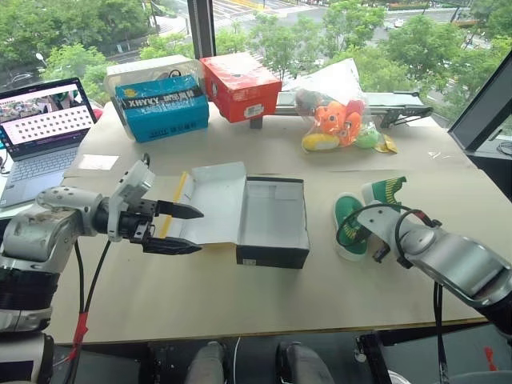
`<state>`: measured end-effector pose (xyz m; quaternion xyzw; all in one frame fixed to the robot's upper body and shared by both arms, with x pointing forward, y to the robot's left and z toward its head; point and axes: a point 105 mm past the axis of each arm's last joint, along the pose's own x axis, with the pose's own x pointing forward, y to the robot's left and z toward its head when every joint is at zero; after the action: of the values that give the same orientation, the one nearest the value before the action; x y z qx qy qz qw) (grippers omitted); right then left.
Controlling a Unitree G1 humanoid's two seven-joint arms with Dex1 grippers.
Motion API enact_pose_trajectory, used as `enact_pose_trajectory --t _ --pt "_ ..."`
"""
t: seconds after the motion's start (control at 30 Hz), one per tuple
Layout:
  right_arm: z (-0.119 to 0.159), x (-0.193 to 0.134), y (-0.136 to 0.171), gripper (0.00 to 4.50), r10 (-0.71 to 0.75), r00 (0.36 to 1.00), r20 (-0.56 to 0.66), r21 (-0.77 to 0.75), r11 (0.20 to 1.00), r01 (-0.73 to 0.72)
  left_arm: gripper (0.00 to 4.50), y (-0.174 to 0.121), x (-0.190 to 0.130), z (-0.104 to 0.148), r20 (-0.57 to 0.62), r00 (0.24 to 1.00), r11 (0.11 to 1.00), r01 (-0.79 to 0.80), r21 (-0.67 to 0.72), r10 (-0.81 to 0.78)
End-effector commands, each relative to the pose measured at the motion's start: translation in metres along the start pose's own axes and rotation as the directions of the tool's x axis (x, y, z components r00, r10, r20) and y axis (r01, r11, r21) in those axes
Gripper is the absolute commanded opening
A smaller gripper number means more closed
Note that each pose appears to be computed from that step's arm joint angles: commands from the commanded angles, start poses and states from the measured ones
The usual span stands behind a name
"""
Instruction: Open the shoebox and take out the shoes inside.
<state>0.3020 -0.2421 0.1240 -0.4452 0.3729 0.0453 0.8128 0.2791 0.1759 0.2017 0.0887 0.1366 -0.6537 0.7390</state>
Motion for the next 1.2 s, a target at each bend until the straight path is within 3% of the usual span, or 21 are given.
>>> enact_pose_trajectory --t 0.03,0.17,0.23,0.57,0.87,0.97,1.07,1.13,1.2 --pt "-0.024 0.000 -0.020 2.65 -0.060 0.994 -0.088 0.020 0.998 0.062 4.50 -0.002 -0.002 0.011 0.014 1.000 0.999 0.006 0.049 -0.006" --pt "-0.032 0.000 -0.024 4.02 -0.070 0.992 -0.105 0.009 0.997 0.072 4.50 -0.002 -0.001 0.011 0.013 1.000 0.999 0.008 0.051 -0.008" --pt "-0.027 0.001 -0.020 4.47 -0.060 0.994 -0.089 -0.002 0.998 0.060 4.50 -0.002 -0.002 0.011 0.012 1.000 0.999 0.009 0.052 -0.010" --pt "0.003 -0.017 -0.024 4.47 -0.010 0.999 0.049 0.116 0.993 0.004 4.50 -0.001 -0.003 0.011 0.011 1.000 0.998 0.012 0.055 -0.013" --pt "0.009 -0.060 -0.017 4.47 0.189 0.964 0.189 0.133 0.967 -0.215 4.50 0.000 -0.003 0.006 0.005 1.000 0.998 -0.007 0.056 0.006" --pt "0.015 -0.075 -0.014 4.47 0.250 0.930 0.268 0.129 0.948 -0.292 4.50 0.001 -0.004 0.003 0.022 0.999 0.998 -0.037 0.043 0.036" --pt "0.042 -0.102 0.017 4.47 0.405 0.758 0.511 0.074 0.858 -0.509 4.50 0.019 -0.009 0.005 0.145 0.961 0.970 -0.241 0.017 0.237" --pt "0.048 -0.107 0.026 4.47 0.395 0.696 0.599 0.095 0.829 -0.552 4.50 0.033 -0.015 0.006 0.228 0.891 0.919 -0.391 -0.056 0.393" --pt "0.051 -0.105 0.029 4.47 0.315 0.685 0.657 0.177 0.818 -0.547 4.50 0.048 -0.026 -0.003 0.258 0.783 0.824 -0.547 -0.148 0.566"
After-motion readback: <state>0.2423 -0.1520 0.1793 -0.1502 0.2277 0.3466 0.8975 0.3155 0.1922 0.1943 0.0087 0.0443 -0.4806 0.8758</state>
